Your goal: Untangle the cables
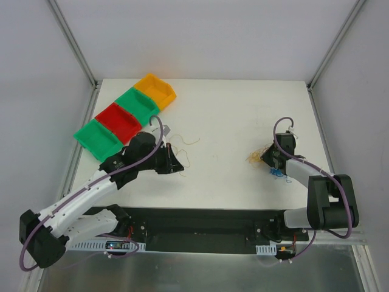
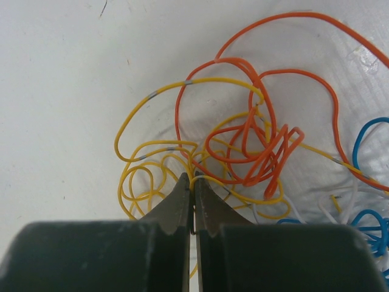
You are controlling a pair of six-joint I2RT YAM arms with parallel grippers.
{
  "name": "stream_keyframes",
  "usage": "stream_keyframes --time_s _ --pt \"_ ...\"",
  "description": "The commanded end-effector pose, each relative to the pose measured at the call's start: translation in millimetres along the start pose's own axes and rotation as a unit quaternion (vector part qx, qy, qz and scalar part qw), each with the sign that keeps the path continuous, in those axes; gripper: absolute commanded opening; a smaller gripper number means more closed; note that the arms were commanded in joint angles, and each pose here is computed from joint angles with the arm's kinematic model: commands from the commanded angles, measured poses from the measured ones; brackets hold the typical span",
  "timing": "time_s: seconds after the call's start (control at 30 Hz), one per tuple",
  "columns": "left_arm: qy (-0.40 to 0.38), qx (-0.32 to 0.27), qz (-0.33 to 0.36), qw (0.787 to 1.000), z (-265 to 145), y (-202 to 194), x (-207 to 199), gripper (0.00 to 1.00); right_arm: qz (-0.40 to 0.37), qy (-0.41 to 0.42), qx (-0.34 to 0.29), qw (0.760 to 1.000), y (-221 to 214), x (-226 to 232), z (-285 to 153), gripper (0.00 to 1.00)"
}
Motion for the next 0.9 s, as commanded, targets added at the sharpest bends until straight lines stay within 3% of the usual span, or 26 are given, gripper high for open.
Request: stream_keyframes --time_s 0.0,0.1,0.3,0.43,0.5,0.6,0.7,0.77,0.87 --pt "0.076 0.002 0.047 0.996 22 22 13 0.01 0.003 0.007 -0.013 1.0 12 6 1 0.0" --pt "0.122 0.0 0.066 0.99 45 55 10 0.01 0.001 0.004 -0.016 1.0 13 5 1 0.0" --pt "0.163 -0.037 0.011 0.986 92 120 5 0.01 -0.002 -0.003 -0.016 1.0 13 3 1 0.0" --pt "0.182 -0.045 -0.015 0.982 127 142 11 0.3 -0.001 -0.003 -0.015 1.0 13 3 1 0.0" --pt "0.182 -0.04 -0.015 0.982 140 147 12 0.36 0.0 0.0 -0.015 1.0 13 4 1 0.01" --pt "0.167 -0.02 0.004 0.986 146 147 10 0.53 -0.001 0.004 -0.011 1.0 13 5 1 0.0" --pt "0.147 -0.009 0.035 0.988 131 140 3 0.83 -0.003 0.0 -0.017 1.0 14 4 -1 0.0" --pt "0.157 -0.015 0.053 0.986 119 138 11 0.89 -0.001 0.006 -0.018 1.0 15 6 -2 0.0" --pt "0.169 -0.013 0.057 0.984 107 138 30 0.89 0.003 0.023 -0.01 1.0 13 11 0 0.0"
Point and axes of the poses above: each gripper's point midway between its finger pads, its own z axis out along the fingers, its own x axis along the line the jaws close on, y = z × x, the point moved 5 cm from there along -z, back along the fingers, and after that the axes turned 15 degrees about -z, right-handed, at the moved point
